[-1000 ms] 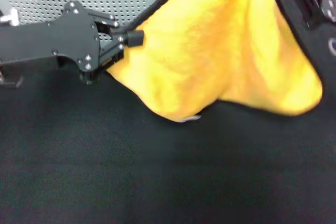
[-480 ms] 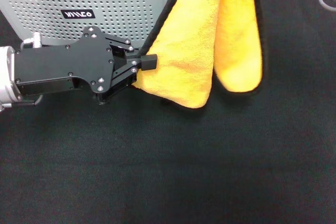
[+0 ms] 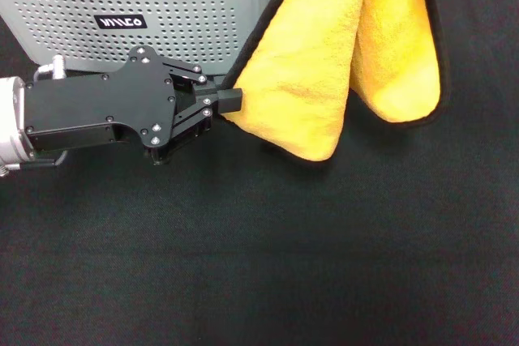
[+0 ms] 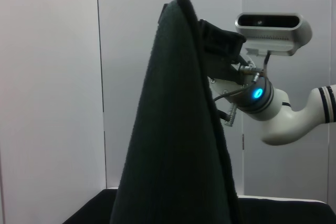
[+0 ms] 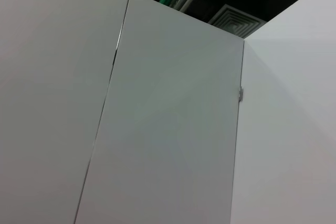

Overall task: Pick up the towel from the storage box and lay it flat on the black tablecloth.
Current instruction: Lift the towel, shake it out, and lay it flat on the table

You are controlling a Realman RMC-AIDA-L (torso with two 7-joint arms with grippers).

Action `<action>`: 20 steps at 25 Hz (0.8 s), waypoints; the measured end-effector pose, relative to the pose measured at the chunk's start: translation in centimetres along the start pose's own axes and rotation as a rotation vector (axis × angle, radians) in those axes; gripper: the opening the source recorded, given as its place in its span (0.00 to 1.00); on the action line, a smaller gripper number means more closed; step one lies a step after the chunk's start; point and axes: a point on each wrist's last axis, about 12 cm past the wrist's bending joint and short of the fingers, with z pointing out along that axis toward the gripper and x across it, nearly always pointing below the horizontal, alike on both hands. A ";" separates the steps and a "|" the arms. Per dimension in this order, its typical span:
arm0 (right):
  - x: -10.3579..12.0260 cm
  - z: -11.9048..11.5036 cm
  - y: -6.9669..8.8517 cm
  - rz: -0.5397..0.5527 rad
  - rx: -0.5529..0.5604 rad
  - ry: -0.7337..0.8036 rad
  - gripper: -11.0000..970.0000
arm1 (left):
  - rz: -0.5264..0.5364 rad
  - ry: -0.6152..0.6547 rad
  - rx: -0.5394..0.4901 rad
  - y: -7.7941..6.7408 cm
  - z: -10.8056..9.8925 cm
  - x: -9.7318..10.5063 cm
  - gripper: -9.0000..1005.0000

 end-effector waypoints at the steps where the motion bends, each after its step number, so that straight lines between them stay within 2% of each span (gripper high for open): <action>1: 0.0 0.0 0.0 0.000 -0.002 -0.001 0.03 | -0.001 -0.001 -0.003 0.0 0.0 0.0 0.09; 5: -0.3 0.1 0.0 -0.006 -0.009 -0.009 0.03 | -0.014 -0.006 -0.003 0.1 0.2 0.2 0.14; 20: -0.8 0.4 -0.1 0.007 -0.017 -0.041 0.03 | -0.035 -0.024 0.012 0.3 1.0 1.2 0.17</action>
